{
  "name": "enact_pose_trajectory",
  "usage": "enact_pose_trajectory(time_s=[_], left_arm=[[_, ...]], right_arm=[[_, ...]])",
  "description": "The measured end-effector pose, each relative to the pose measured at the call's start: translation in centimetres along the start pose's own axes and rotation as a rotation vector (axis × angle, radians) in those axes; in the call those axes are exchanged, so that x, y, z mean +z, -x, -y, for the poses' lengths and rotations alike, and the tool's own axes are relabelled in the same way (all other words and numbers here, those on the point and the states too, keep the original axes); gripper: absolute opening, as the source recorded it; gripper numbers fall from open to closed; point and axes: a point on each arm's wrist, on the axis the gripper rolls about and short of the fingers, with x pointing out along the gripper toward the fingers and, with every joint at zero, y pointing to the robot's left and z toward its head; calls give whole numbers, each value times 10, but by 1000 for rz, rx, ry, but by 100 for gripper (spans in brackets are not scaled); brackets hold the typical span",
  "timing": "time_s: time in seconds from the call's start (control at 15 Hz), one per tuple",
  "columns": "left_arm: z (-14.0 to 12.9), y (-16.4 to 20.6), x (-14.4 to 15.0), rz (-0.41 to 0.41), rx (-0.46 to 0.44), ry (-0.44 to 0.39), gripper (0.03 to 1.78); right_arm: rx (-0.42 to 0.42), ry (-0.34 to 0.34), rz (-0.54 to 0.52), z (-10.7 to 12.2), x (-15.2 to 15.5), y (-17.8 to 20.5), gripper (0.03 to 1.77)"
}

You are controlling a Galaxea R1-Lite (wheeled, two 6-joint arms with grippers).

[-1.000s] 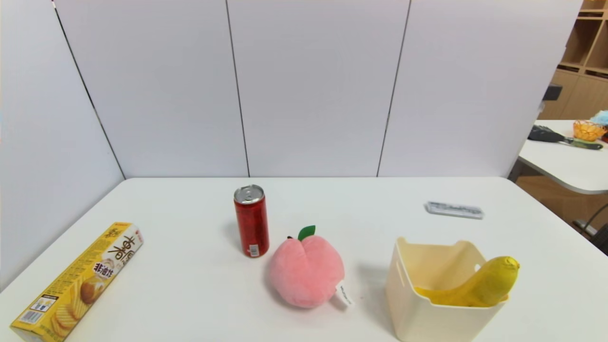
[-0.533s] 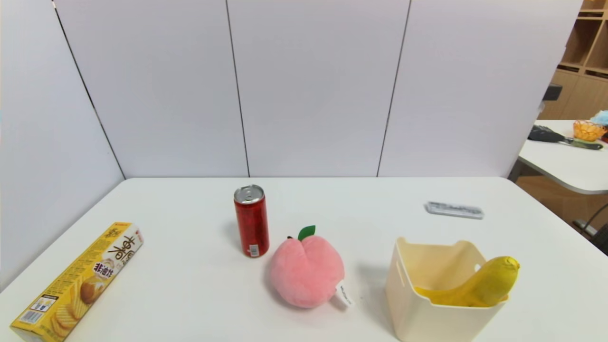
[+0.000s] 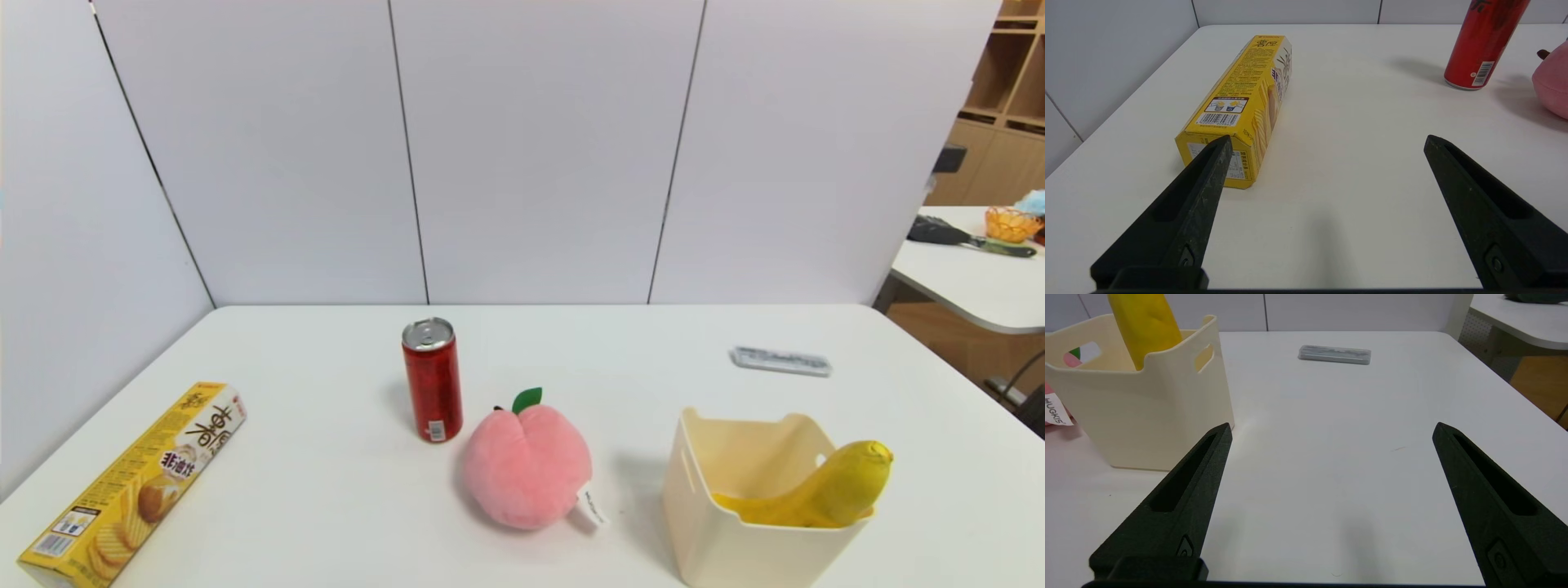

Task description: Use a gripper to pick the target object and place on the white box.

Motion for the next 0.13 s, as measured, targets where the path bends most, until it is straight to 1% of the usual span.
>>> enact_pose_trajectory(time_s=[0.13], left_arm=[[0, 0, 0, 0, 1, 0, 169]], right_arm=[[1, -2, 10, 0, 0, 0, 170]])
